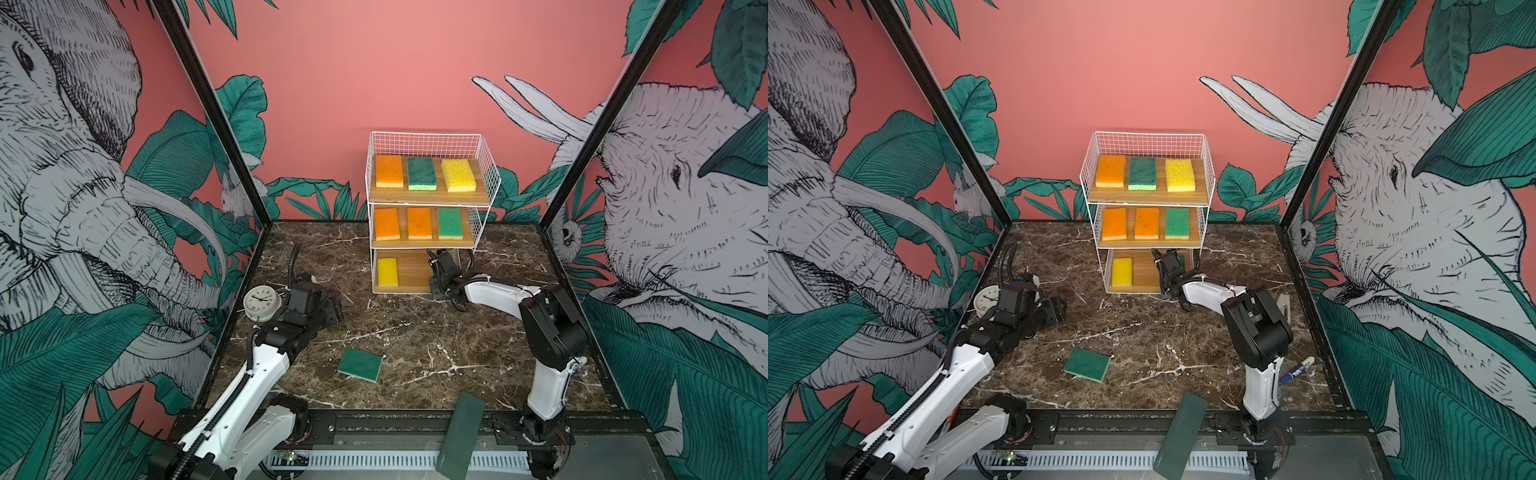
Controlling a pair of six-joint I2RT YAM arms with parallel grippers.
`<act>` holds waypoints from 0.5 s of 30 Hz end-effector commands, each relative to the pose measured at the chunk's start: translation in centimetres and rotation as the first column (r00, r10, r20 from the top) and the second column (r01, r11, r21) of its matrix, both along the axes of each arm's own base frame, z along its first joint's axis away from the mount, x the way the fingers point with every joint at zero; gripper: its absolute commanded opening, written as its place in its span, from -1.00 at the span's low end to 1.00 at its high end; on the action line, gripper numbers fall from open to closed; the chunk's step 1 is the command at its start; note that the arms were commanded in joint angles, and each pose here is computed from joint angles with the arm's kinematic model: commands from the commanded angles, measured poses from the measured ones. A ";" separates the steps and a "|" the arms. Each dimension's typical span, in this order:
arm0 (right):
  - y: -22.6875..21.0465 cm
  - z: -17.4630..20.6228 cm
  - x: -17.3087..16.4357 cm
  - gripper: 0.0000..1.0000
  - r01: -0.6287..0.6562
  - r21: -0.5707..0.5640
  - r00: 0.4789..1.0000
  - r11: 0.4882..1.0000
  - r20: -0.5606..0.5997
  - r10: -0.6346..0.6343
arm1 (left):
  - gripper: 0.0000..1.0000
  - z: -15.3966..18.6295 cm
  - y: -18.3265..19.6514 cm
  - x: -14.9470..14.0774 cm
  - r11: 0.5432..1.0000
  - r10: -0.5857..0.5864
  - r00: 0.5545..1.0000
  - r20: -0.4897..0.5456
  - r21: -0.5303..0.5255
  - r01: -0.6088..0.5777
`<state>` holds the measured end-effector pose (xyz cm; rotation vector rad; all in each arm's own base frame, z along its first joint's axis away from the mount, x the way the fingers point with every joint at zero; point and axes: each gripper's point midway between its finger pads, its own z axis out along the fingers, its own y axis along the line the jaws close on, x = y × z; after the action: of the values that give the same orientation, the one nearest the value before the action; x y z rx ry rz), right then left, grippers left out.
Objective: Arrange cleaning sponges on a shelf
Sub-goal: Place the cleaning sponge at the shelf.
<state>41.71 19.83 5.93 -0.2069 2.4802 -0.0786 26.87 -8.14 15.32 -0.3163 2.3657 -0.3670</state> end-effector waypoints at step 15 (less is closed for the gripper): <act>-0.7 -0.5 1.6 0.39 0.031 -0.010 0.999 0.999 0.034 -0.030 | 0.44 0.1 0.4 -0.4 1.000 0.013 1.000 0.016 -0.008 -0.013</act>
<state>42.15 19.46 4.92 -0.2005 2.4840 -0.0851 26.70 -8.01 15.51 -0.3182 2.3525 -0.3679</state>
